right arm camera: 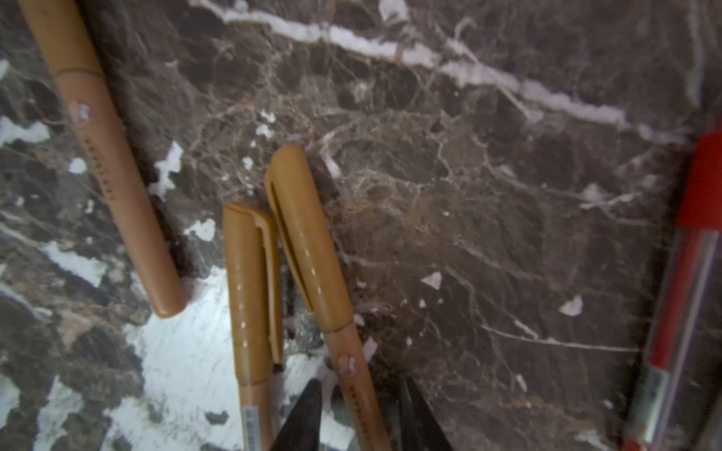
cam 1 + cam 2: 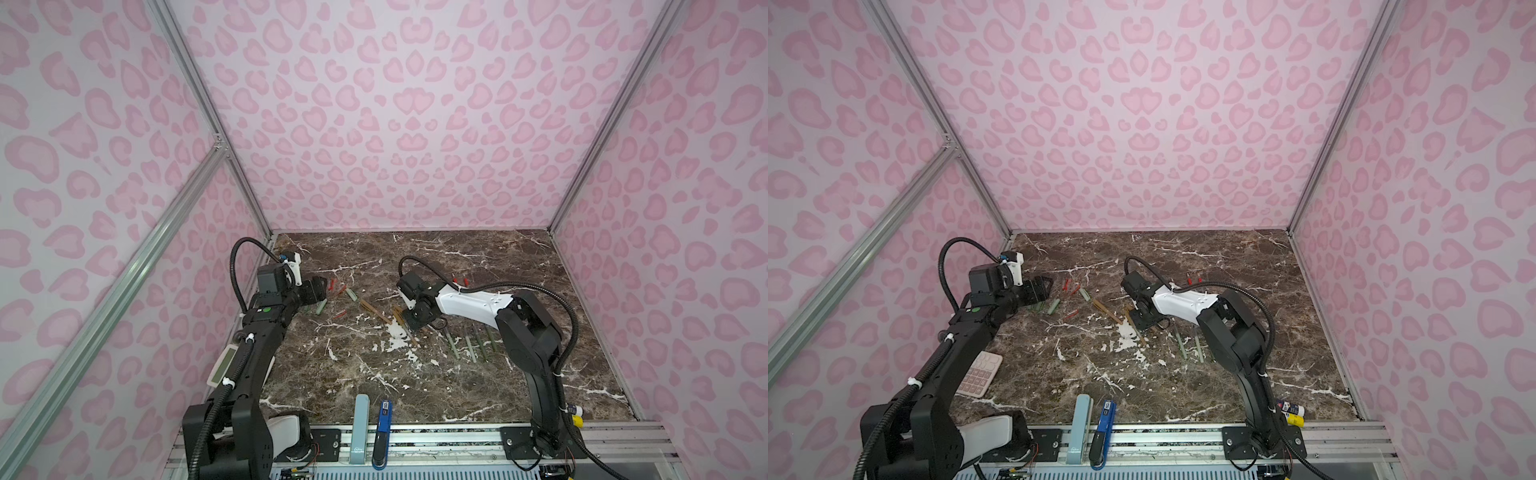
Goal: Remove pen caps from pens
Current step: Pick up the pen from the center of the table.
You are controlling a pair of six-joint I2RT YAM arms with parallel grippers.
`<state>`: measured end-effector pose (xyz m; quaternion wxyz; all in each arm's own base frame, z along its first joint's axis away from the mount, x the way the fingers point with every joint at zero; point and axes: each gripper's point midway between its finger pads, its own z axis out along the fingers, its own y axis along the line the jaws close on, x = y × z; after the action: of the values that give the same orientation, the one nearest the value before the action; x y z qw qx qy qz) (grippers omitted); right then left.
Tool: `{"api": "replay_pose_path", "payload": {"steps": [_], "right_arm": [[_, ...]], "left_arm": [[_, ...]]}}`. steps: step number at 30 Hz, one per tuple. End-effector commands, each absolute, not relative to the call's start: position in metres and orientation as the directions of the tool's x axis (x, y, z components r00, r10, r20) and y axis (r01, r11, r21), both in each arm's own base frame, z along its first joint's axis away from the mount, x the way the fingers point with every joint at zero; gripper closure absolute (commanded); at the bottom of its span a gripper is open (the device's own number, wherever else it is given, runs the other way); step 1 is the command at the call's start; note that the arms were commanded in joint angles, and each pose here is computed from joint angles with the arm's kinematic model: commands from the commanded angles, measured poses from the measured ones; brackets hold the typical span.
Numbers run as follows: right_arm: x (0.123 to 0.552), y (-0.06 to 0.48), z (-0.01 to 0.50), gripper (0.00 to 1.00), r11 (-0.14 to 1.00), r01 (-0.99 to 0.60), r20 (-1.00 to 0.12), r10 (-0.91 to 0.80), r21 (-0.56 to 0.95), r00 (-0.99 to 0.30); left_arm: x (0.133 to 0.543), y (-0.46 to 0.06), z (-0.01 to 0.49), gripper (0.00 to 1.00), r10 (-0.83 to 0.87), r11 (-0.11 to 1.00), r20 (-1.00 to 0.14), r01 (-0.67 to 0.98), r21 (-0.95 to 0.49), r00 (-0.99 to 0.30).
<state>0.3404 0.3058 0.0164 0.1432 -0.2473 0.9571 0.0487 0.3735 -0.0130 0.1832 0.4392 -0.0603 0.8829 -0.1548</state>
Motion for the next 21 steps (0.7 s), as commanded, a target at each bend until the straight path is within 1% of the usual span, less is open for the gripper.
{"api": "replay_pose_path", "payload": {"steps": [1,3,8,10,11,13,18,21], "right_arm": [[0.333,0.3,-0.001,0.68,0.868,-0.494,-0.244,-0.47,0.043,-0.848],[0.332,0.297,-0.003,0.74,0.869,-0.493,-0.227,-0.472,0.041,-0.852],[0.329,0.288,-0.008,0.82,0.867,-0.498,-0.228,-0.48,0.027,-0.847],[0.328,0.285,-0.005,0.89,0.87,-0.493,-0.214,-0.476,0.031,-0.853],[0.328,0.286,-0.001,0.9,0.869,-0.495,-0.222,-0.477,0.03,-0.851],[0.327,0.286,0.005,0.92,0.869,-0.493,-0.253,-0.468,0.042,-0.847],[0.331,0.285,0.021,0.96,0.886,-0.461,-0.281,-0.428,0.059,-0.859],[0.332,0.292,0.04,0.96,0.89,-0.444,-0.353,-0.384,0.104,-0.853]], "left_arm": [[0.377,-0.014,0.19,0.19,-0.244,0.942,-0.772,0.045,-0.332,-0.586],[0.378,-0.012,0.189,0.19,-0.251,0.941,-0.766,0.035,-0.335,-0.591],[0.379,-0.011,0.189,0.19,-0.251,0.941,-0.77,0.037,-0.335,-0.587],[0.378,-0.011,0.189,0.2,-0.255,0.94,-0.762,0.031,-0.339,-0.595],[0.379,-0.011,0.19,0.2,-0.259,0.939,-0.76,0.029,-0.343,-0.596],[0.379,-0.013,0.19,0.2,-0.258,0.937,-0.764,0.039,-0.347,-0.592],[0.378,-0.021,0.192,0.2,-0.266,0.922,-0.751,0.069,-0.382,-0.604],[0.377,-0.033,0.196,0.2,-0.266,0.896,-0.751,0.132,-0.424,-0.604]]}}
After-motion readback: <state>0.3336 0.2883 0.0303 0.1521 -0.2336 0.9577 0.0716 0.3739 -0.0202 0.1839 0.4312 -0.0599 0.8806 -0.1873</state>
